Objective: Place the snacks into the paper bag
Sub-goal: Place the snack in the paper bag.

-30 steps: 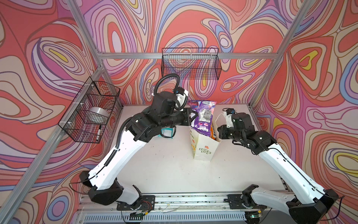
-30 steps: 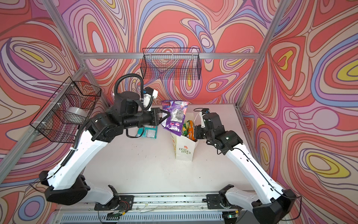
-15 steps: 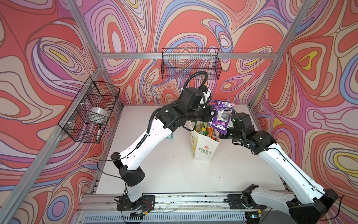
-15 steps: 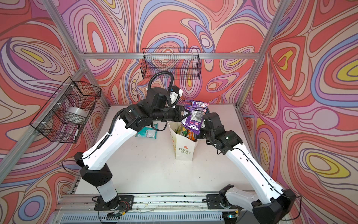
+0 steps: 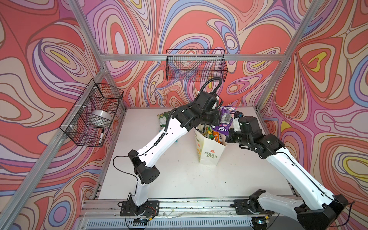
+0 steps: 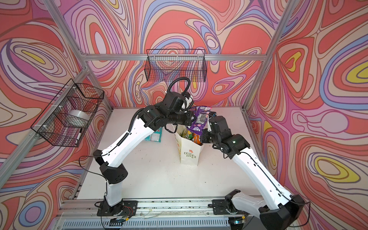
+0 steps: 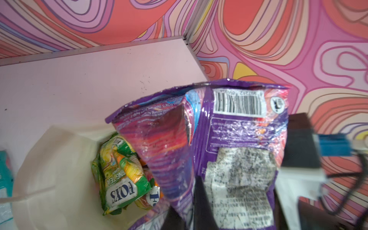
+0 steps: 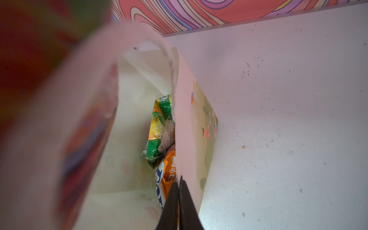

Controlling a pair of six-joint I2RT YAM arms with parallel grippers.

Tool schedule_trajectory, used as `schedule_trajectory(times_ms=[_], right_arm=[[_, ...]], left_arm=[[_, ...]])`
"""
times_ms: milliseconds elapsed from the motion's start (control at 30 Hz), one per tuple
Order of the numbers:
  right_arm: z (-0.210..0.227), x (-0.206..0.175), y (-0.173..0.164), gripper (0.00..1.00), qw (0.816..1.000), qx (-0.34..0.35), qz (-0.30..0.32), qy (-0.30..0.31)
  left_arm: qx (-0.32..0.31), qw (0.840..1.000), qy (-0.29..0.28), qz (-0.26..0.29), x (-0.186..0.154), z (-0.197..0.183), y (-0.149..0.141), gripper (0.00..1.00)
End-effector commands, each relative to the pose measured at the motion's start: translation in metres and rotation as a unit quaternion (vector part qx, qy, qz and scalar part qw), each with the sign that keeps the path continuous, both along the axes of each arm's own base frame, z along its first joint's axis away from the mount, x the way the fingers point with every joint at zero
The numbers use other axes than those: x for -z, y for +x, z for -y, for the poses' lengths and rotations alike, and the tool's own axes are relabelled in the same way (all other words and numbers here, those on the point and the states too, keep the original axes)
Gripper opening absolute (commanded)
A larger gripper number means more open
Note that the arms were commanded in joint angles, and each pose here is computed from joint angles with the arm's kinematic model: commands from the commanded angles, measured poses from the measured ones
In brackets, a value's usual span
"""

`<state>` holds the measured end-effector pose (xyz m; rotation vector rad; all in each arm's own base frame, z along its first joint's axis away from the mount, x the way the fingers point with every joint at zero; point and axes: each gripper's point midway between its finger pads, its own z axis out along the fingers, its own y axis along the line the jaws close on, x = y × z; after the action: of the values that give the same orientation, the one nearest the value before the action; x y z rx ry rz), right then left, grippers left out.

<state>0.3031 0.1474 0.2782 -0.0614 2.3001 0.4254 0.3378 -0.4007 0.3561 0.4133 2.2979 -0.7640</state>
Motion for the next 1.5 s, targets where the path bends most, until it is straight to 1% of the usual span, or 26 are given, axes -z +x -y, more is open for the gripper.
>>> schedule_trajectory(times_ms=[0,67,200,433,633,767,1000,1100,1233,1300,1367,1467], right_arm=[[-0.004,-0.009,-0.004,0.00,1.000,-0.015,0.015,0.008],[-0.004,-0.010,-0.005,0.00,1.000,-0.015,0.015,0.009],[-0.005,-0.013,-0.004,0.00,1.000,-0.015,0.018,0.010],[-0.006,-0.015,-0.002,0.00,1.000,-0.017,0.020,0.013],[-0.007,-0.019,-0.001,0.00,0.999,-0.017,0.024,0.015],[-0.010,-0.018,0.000,0.00,0.999,-0.021,0.023,0.018],[-0.009,-0.017,0.002,0.00,0.999,-0.017,0.023,0.017],[-0.010,-0.020,0.002,0.00,0.999,-0.018,0.027,0.021],[-0.011,-0.023,0.003,0.00,0.999,-0.020,0.029,0.024],[-0.012,-0.024,0.003,0.00,0.999,-0.021,0.029,0.024],[-0.011,-0.023,0.003,0.00,0.999,-0.021,0.028,0.022],[-0.011,-0.024,0.002,0.00,0.999,-0.021,0.029,0.022]], left_arm=[[-0.037,0.998,0.049,-0.007,0.021,-0.022,0.014,0.00],[-0.047,0.998,0.047,-0.020,0.028,-0.029,0.019,0.00],[-0.037,0.998,0.047,-0.031,0.039,-0.024,0.017,0.00],[-0.033,0.994,0.083,-0.063,0.072,-0.028,0.011,0.00],[-0.026,0.990,0.115,-0.077,0.094,-0.029,-0.002,0.00],[-0.018,0.990,0.109,-0.087,0.096,-0.022,-0.005,0.00],[-0.029,0.987,0.127,-0.091,0.106,-0.024,-0.009,0.00],[-0.038,0.984,0.149,-0.087,0.115,-0.027,-0.004,0.00],[-0.054,0.973,0.208,-0.081,0.134,-0.034,0.009,0.00],[-0.049,0.968,0.229,-0.087,0.140,-0.034,0.011,0.01],[-0.046,0.967,0.236,-0.090,0.141,-0.032,0.011,0.02],[-0.021,0.973,0.212,-0.089,0.133,-0.020,0.005,0.09]])
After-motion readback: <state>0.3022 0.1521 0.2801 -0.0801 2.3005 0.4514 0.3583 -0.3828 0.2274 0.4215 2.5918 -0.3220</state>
